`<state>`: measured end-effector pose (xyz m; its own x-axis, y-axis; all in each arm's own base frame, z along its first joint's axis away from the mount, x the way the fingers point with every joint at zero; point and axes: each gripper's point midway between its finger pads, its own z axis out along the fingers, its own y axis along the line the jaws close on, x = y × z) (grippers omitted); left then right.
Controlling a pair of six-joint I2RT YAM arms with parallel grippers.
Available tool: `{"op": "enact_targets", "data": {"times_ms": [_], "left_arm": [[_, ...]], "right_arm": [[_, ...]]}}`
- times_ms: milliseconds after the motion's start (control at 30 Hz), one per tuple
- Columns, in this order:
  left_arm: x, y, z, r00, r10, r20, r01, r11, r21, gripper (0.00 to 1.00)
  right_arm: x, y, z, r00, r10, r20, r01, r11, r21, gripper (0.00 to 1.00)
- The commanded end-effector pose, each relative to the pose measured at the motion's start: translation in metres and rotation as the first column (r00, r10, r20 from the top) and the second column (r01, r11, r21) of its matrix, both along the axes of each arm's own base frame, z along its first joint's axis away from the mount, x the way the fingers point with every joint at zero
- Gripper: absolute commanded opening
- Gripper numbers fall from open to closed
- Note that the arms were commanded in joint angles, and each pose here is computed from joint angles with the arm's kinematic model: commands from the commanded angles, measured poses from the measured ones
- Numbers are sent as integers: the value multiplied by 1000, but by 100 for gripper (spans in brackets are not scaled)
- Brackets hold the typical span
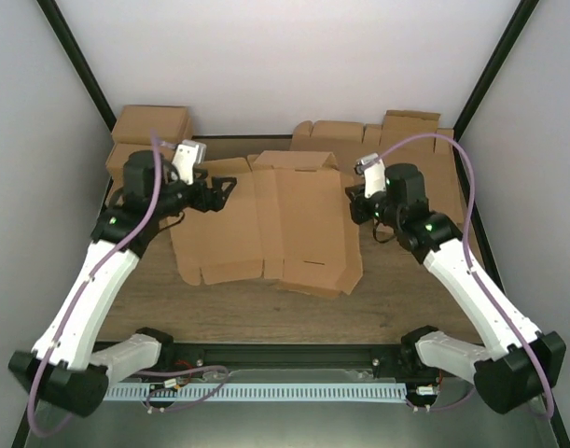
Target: Fold the paper box
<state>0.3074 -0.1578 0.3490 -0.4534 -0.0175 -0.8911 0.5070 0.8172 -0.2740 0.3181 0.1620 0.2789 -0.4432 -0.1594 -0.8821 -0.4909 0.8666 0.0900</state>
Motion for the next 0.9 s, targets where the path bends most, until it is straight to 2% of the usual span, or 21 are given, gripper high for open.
{"op": "enact_targets", "data": {"times_ms": [0,133,233,367,433,533,600,733,867], "left_arm": [[18,-18,-14,994,-85,-65,87,995,39,89],[34,-27,-29,990,-95,-108,98,995,28,89],[42,-19,-45,987,-31,-155,40,998,54,90],[40,-8,-69,975,41,-218,-23,996,86,91],[35,-3,-81,968,66,-243,-45,995,91,91],[25,5,-98,956,99,-277,-74,992,99,91],[17,8,-105,951,105,-290,-79,992,99,92],[6,7,-111,951,83,-298,-63,995,77,92],[4,6,-123,938,86,-337,-70,996,59,93]], "right_arm": [[6,-14,-20,993,-48,-104,27,981,-192,1],[23,-32,-28,989,-138,-62,110,938,-329,1],[42,-63,-31,945,-326,-14,289,858,-426,1],[59,-69,-35,932,-361,18,322,808,-494,1],[66,-61,-32,950,-310,38,286,817,-500,1],[74,-38,-34,985,-160,59,168,839,-517,1],[75,-21,-38,995,-63,77,96,824,-558,1],[83,15,-31,984,72,164,48,774,-631,1],[103,47,1,956,140,256,51,784,-619,1]]}}
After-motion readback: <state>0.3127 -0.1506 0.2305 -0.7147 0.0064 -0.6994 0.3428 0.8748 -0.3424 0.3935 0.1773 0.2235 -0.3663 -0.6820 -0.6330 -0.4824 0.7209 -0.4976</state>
